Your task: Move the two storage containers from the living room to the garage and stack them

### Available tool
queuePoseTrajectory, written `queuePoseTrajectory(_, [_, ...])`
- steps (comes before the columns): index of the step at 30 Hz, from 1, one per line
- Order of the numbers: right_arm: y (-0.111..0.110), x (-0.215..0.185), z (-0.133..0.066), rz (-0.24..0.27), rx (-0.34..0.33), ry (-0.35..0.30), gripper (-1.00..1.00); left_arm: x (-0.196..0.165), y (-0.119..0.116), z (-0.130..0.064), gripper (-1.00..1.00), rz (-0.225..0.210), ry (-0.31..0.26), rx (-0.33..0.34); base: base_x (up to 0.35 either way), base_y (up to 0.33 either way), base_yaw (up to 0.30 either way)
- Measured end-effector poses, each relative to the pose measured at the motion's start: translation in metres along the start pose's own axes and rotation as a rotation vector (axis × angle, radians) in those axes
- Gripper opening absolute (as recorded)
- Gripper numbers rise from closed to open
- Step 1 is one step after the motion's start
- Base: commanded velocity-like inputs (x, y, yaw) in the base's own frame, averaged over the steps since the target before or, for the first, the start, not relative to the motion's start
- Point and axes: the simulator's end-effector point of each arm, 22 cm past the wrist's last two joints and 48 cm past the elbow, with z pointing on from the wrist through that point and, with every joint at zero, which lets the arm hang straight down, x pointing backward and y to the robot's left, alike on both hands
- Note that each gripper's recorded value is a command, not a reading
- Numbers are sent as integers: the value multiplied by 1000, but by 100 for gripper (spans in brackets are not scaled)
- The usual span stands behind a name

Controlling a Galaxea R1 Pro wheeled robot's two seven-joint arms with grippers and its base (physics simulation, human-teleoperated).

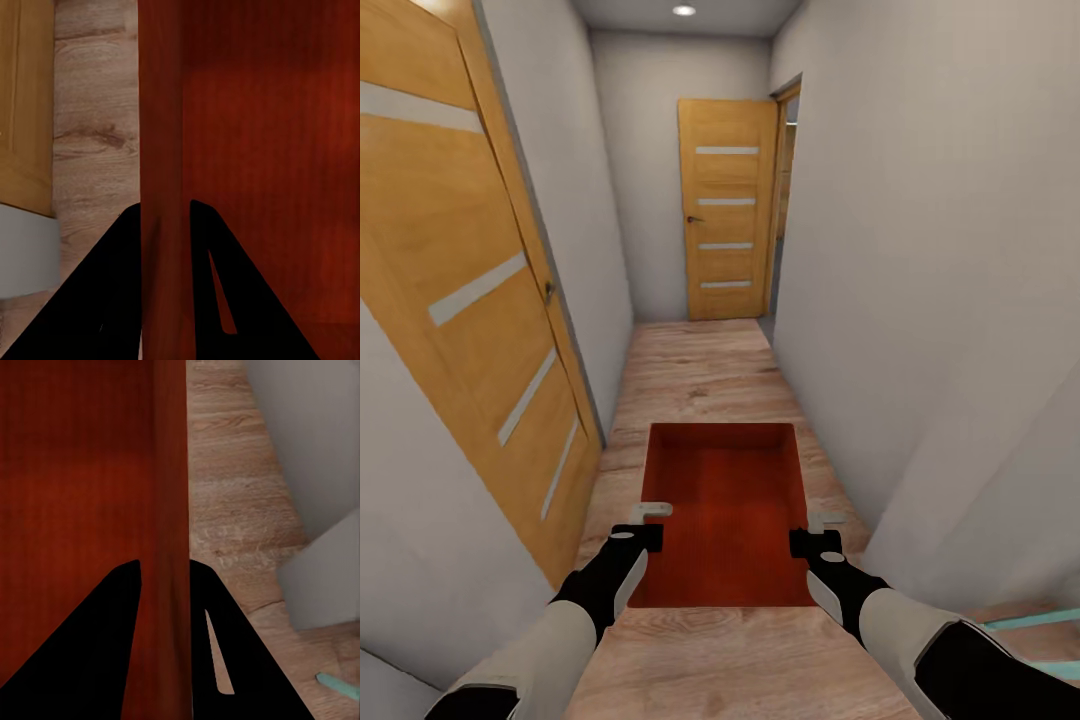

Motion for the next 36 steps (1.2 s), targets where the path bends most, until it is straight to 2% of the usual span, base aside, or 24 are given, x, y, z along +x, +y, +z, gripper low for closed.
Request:
queuePoseTrajectory(10, [0,0,0,-3,0,-1,-100,2,0,0,-100,-4,0,2,308,135,-1])
queuePoseTrajectory(36, [0,0,0,-6,0,-1,-100,3,0,1,-100,-7,0,2,323,3,0])
